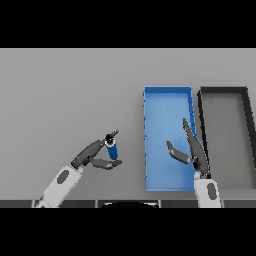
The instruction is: Pick up the blue pipe and place it into the blue bin.
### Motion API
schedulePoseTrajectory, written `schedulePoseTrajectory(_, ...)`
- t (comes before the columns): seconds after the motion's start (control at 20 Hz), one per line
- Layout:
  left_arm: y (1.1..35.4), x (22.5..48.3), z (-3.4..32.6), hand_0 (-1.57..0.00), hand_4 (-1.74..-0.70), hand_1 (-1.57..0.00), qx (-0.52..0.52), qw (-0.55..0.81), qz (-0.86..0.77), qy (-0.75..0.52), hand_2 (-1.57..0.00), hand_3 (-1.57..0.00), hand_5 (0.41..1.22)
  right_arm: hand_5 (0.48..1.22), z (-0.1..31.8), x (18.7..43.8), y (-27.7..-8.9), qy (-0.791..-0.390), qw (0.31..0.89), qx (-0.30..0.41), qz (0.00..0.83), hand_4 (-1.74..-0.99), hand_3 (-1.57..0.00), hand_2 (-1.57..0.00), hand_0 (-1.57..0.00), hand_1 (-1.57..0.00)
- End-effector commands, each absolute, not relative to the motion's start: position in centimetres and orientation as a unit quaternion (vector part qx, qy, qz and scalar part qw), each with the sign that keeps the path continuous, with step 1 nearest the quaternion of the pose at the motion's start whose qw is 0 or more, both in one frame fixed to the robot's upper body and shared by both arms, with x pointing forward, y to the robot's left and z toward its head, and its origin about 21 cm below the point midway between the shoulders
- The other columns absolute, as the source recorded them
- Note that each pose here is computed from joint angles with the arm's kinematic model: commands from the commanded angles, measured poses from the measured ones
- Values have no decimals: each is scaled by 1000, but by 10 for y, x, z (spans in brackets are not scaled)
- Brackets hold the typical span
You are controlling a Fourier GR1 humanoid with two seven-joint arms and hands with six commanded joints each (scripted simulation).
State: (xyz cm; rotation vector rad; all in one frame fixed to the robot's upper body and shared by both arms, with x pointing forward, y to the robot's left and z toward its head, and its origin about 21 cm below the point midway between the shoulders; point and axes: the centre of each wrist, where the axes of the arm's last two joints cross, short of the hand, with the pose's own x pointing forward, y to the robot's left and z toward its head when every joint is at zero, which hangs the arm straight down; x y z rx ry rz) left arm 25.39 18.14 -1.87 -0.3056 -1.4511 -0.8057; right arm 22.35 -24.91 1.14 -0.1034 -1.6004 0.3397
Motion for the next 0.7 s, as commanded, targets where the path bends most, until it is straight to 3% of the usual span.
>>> schedulePoseTrajectory(0.0, 178, 255, -21, 1, -1177, 1, -131, 661, -361, -645, 1, 1, 492, 662, 8, 222, -247, -710, 687, -42, 150, -1324, 1, 1, 1, 1)
schedulePoseTrajectory(0.1, 172, 258, -23, 1, -1160, 1, -136, 657, -361, -647, 1, 1, 491, 665, 11, 222, -251, -711, 686, -46, 149, -1323, 1, 1, 1, 1)
schedulePoseTrajectory(0.25, 156, 262, -25, 1, -1215, 1, -168, 664, -338, -645, -24, -17, 536, 664, 11, 219, -255, -716, 681, -43, 150, -1321, 1, 1, 1, 1)
schedulePoseTrajectory(0.35, 151, 264, -25, -3, -1275, -89, -181, 663, -329, -648, -208, -197, 607, 664, 10, 223, -251, -710, 687, -43, 148, -1320, 1, 1, 1, 1)
schedulePoseTrajectory(0.4, 149, 263, -28, -93, -1306, -246, -189, 671, -320, -641, -390, -472, 730, 663, 11, 221, -250, -714, 683, -42, 148, -1319, 1, 1, 1, 1)
schedulePoseTrajectory(0.45, 149, 261, -31, -340, -1389, -501, -200, 673, -305, -643, -626, -692, 828, 666, 11, 221, -256, -714, 683, -43, 150, -1322, 1, 1, 1, 1)
schedulePoseTrajectory(0.55, 143, 257, -34, -783, -1509, -886, -218, 665, -297, -650, -966, -979, 969, 665, 10, 222, -252, -713, 682, -47, 154, -1313, 1, 1, 1, 1)
schedulePoseTrajectory(0.65, 140, 256, -33, -1067, -1589, -1133, -217, 665, -300, -649, -1184, -1183, 1060, 665, 9, 223, -253, -710, 685, -49, 153, -1310, 1, 1, 1, 1)
